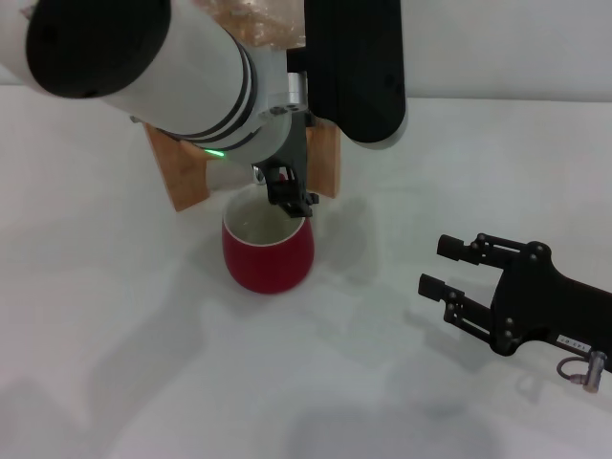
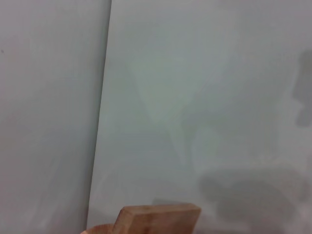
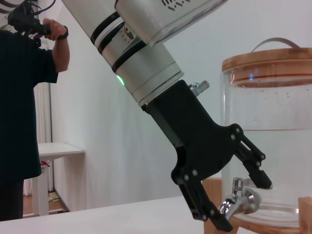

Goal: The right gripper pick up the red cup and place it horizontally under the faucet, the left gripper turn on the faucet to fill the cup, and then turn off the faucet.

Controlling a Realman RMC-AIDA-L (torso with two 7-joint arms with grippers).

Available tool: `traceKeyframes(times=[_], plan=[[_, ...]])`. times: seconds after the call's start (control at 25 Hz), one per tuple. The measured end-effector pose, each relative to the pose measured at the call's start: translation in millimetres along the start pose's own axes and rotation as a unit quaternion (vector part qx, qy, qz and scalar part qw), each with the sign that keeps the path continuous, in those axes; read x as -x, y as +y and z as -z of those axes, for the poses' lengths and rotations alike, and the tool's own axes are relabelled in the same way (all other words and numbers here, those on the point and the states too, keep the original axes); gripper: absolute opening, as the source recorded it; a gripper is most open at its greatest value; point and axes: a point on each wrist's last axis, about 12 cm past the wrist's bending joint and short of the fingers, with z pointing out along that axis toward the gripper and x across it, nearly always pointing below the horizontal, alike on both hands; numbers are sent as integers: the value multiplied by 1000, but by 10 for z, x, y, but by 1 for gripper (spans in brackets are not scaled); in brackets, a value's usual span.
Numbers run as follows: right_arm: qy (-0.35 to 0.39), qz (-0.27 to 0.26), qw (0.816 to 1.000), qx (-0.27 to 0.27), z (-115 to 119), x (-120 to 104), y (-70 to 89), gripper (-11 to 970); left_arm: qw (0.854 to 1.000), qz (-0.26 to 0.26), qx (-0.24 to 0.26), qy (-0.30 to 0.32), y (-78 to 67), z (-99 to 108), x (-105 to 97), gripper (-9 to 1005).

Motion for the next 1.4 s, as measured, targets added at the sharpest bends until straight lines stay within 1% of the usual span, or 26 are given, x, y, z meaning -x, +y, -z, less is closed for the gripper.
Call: traceKeyframes(times=[0.24,0.44,0.56,0.64,0.76,0.8,0.88,1.04,1.16,1.24,1.36,1.4], plan=[[0,0,1000,0,2,-3,0,467,1000,-2,0,-4,-11,10,15,887],[1,-1,1000,-1,8,-4,-3,467,1000,-13,-4,-26,-77,74,84,887],[2,-1,1000,-2,21,-9,-5,467,999,-5,-11,-48,-134,160,80,887],[2,-2,1000,-5,42,-14,-6,467,998,15,-13,-61,-171,218,-5,887],[0,-3,1000,-9,74,-15,-5,467,993,70,-11,-91,-211,312,-220,887],[0,-3,1000,-9,74,-15,-5,467,988,104,-12,-112,-225,362,-336,887],[-3,-5,1000,-12,102,-13,-5,468,979,150,-12,-141,-235,429,-482,887],[-6,-5,1000,-14,122,-8,-6,470,946,257,-4,-198,-260,552,-845,887],[-6,-9,1000,-14,123,-7,-6,471,911,332,0,-247,-326,653,-1184,887],[-7,-13,1000,-14,123,-4,-11,472,892,361,-3,-272,-378,673,-1346,887],[-8,-16,1000,-17,127,5,-26,474,861,408,-17,-304,-487,643,-1566,887],[-9,-17,1000,-17,129,6,-29,474,853,422,-22,-307,-527,610,-1639,887]])
